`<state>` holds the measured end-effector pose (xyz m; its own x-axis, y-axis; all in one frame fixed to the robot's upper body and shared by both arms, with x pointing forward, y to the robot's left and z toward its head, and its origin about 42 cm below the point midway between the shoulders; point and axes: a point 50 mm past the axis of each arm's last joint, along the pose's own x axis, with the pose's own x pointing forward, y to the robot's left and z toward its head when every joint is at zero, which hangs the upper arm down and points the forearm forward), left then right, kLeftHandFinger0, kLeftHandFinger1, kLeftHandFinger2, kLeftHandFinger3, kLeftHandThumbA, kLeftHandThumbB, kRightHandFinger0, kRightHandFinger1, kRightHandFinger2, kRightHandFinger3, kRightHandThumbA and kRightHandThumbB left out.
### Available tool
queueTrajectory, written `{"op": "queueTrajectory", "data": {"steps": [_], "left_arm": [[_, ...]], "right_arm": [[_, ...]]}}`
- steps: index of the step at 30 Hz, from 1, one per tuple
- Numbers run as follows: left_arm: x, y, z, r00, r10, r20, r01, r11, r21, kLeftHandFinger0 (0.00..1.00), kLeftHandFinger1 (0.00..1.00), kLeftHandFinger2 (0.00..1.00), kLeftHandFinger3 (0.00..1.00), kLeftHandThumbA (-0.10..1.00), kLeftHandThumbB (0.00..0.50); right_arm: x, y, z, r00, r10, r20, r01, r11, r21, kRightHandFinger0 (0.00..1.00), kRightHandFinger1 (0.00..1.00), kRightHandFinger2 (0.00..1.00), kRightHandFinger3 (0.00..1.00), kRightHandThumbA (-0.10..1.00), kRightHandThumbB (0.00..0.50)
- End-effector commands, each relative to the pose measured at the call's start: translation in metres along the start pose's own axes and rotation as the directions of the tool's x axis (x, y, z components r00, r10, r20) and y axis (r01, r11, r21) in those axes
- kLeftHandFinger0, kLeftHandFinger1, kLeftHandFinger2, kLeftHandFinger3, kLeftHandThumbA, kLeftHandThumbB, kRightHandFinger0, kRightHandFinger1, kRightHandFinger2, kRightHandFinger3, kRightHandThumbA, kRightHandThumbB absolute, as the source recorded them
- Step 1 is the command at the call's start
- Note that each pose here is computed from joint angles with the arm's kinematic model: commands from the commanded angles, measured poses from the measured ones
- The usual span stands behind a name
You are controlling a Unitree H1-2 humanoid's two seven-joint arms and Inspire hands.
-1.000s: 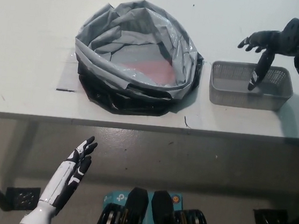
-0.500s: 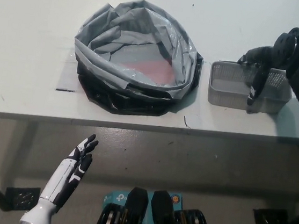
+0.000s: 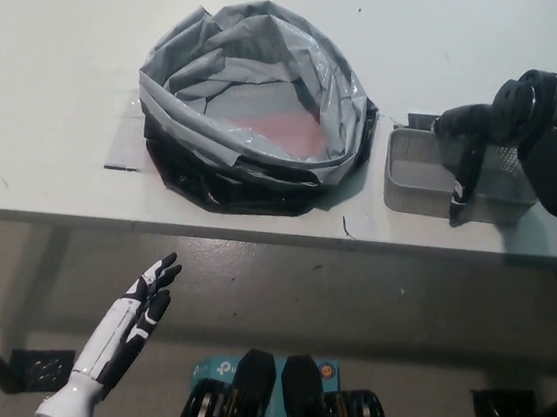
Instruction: Use the right hand to pick up a small rectangular container and put it into a plastic bag and lift the bag
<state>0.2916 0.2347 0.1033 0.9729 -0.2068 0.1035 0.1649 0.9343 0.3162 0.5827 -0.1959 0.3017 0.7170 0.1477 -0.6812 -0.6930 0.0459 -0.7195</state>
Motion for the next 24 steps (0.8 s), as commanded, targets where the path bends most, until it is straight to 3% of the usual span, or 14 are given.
{"op": "queueTrajectory", "data": {"steps": [1,2,3,4,5,6,7,8,10,12,15,17,20,24], "left_arm": [[-0.003,0.007,0.006,0.999,-0.003,0.035,0.002,1.000,0.026,1.00,1.00,1.00,1.00,1.00,0.269],[-0.004,0.007,0.006,0.999,-0.004,0.035,0.003,1.000,0.028,1.00,1.00,1.00,1.00,1.00,0.259],[-0.005,0.007,0.006,0.999,-0.004,0.034,0.003,1.000,0.028,1.00,1.00,1.00,1.00,1.00,0.259],[-0.004,0.007,0.007,0.999,-0.005,0.034,0.004,1.000,0.027,1.00,1.00,1.00,1.00,1.00,0.257],[-0.003,0.008,0.007,0.999,-0.004,0.036,0.003,1.000,0.027,1.00,1.00,1.00,1.00,1.00,0.248],[-0.003,0.008,0.007,0.999,-0.004,0.035,0.003,1.000,0.027,1.00,1.00,1.00,1.00,1.00,0.229],[-0.002,0.009,0.007,0.999,-0.003,0.033,0.003,1.000,0.026,1.00,1.00,1.00,1.00,1.00,0.232],[-0.001,0.009,0.007,0.999,-0.003,0.033,0.002,1.000,0.026,1.00,1.00,1.00,1.00,1.00,0.232],[0.003,0.013,0.008,0.999,0.000,0.038,-0.001,1.000,0.025,1.00,1.00,1.00,1.00,1.00,0.255],[0.001,0.014,0.009,0.999,0.007,0.042,-0.008,0.999,0.034,1.00,1.00,1.00,1.00,1.00,0.255],[-0.001,0.014,0.008,0.999,0.007,0.042,-0.009,0.999,0.039,1.00,1.00,1.00,1.00,1.00,0.272],[0.000,0.014,0.008,0.999,0.005,0.044,-0.007,0.999,0.042,1.00,1.00,1.00,1.00,1.00,0.270],[0.003,0.016,0.008,0.999,0.005,0.042,-0.006,0.999,0.042,1.00,1.00,1.00,1.00,1.00,0.260],[0.001,0.015,0.007,0.999,0.001,0.039,-0.002,0.999,0.040,1.00,1.00,1.00,1.00,1.00,0.268]], "right_arm": [[0.009,0.008,0.011,0.999,-0.042,0.016,0.043,0.998,-0.054,1.00,1.00,1.00,1.00,1.00,0.383],[0.012,0.009,0.012,0.992,-0.125,0.027,0.126,0.991,-0.035,0.64,0.65,0.72,1.00,0.49,0.296],[0.013,0.010,0.011,0.987,-0.156,0.033,0.157,0.987,-0.022,0.64,0.65,0.72,1.00,0.49,0.296],[0.013,0.010,0.010,0.970,-0.239,0.051,0.239,0.971,0.001,0.58,0.73,0.80,0.88,0.17,0.292],[0.012,0.008,0.009,0.959,-0.276,0.060,0.277,0.961,-0.003,0.52,0.71,0.74,0.66,-0.04,0.283],[0.012,0.009,0.006,0.938,-0.338,0.083,0.340,0.940,-0.022,0.32,0.49,0.53,0.47,-0.09,0.241],[0.011,0.008,0.002,0.903,-0.416,0.109,0.419,0.908,-0.011,0.07,0.26,0.39,0.37,-0.10,0.172],[0.011,0.008,0.000,0.891,-0.439,0.115,0.442,0.897,0.001,0.07,0.26,0.39,0.37,-0.10,0.172],[0.007,0.001,-0.001,0.863,-0.490,0.127,0.490,0.871,0.031,0.05,0.33,0.61,0.55,-0.10,0.176],[0.004,-0.004,-0.001,0.842,-0.524,0.132,0.520,0.852,0.060,0.08,0.52,0.88,0.81,-0.10,0.161],[0.000,-0.009,-0.005,0.820,-0.553,0.145,0.544,0.833,0.101,0.10,0.61,0.93,0.96,-0.10,0.178],[-0.003,-0.013,-0.008,0.809,-0.569,0.146,0.558,0.822,0.114,0.12,0.63,0.95,0.97,-0.10,0.178],[-0.011,-0.025,-0.015,0.771,-0.620,0.148,0.601,0.784,0.157,0.03,0.55,0.87,0.92,-0.10,0.171],[-0.021,-0.035,-0.023,0.730,-0.667,0.152,0.629,0.742,0.233,0.02,0.50,0.85,0.89,-0.10,0.167]]}}
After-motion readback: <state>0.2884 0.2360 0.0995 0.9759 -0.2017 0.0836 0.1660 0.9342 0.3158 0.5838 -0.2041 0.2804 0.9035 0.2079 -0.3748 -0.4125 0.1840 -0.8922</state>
